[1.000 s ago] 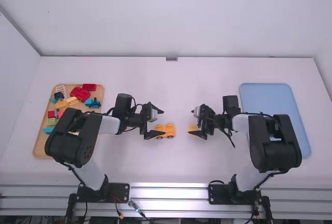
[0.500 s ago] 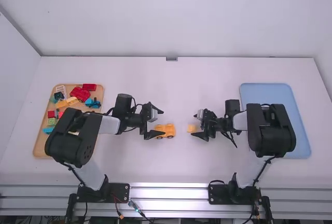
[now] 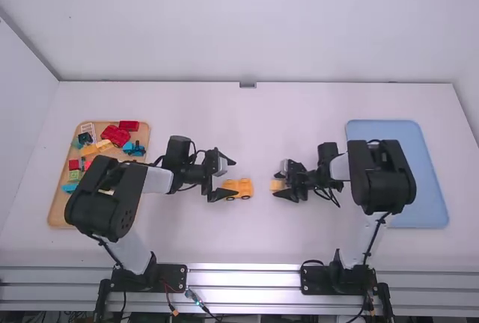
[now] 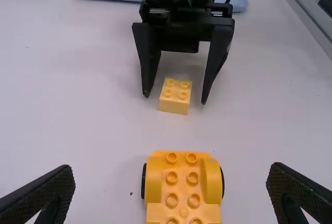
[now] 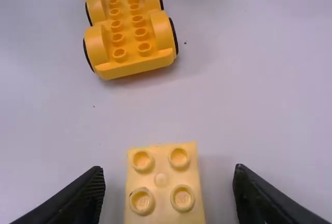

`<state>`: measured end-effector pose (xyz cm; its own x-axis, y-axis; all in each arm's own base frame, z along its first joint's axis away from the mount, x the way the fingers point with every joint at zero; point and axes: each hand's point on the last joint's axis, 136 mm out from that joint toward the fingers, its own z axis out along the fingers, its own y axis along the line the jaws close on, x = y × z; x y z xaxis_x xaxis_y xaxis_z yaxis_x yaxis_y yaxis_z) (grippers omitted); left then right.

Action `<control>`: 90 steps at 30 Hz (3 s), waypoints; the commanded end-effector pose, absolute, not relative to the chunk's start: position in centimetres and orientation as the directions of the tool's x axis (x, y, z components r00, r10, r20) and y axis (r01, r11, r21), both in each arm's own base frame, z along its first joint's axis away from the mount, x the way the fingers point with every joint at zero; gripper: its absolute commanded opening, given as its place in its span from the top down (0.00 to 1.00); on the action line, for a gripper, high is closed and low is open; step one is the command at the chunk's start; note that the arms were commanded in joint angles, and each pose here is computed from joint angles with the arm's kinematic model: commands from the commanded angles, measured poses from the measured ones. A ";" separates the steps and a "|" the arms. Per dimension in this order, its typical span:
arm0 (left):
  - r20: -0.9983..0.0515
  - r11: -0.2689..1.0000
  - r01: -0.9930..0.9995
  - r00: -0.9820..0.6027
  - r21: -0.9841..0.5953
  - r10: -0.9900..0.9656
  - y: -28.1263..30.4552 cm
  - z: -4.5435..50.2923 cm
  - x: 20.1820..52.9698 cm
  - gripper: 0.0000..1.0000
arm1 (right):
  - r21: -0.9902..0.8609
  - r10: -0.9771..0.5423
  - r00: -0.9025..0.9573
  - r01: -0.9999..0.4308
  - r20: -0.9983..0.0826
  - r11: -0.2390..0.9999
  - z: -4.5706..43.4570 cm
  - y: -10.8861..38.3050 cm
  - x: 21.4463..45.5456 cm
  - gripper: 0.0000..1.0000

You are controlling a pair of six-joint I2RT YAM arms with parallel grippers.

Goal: Assemble lego blocks to make yellow taxi

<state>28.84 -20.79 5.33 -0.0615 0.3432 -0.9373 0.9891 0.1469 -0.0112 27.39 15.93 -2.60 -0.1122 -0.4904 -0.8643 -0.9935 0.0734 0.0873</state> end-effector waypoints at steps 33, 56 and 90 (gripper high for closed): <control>-0.893 0.144 0.989 -0.088 -0.027 0.440 -20.4 1.6 27.8 0.01 | 0.037 -0.455 -0.052 -0.998 -0.889 0.042 -1.2 16.4 27.4 0.75; -0.889 0.130 0.991 -0.080 -0.023 0.451 -20.9 -2.3 27.6 0.09 | -0.086 -0.440 0.099 -0.995 -0.893 -0.048 3.9 20.7 27.6 0.74; -0.838 0.069 0.994 0.037 0.090 0.545 -21.3 -3.9 30.6 0.47 | -0.070 -0.494 0.088 -0.996 -0.865 -0.055 3.3 24.0 27.3 0.76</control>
<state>30.88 -21.57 -1.78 0.0733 0.4975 -0.8644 0.9909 0.0620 0.1197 26.73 23.82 2.78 0.1166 -0.4796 -0.8697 -0.9925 -0.0897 -0.0836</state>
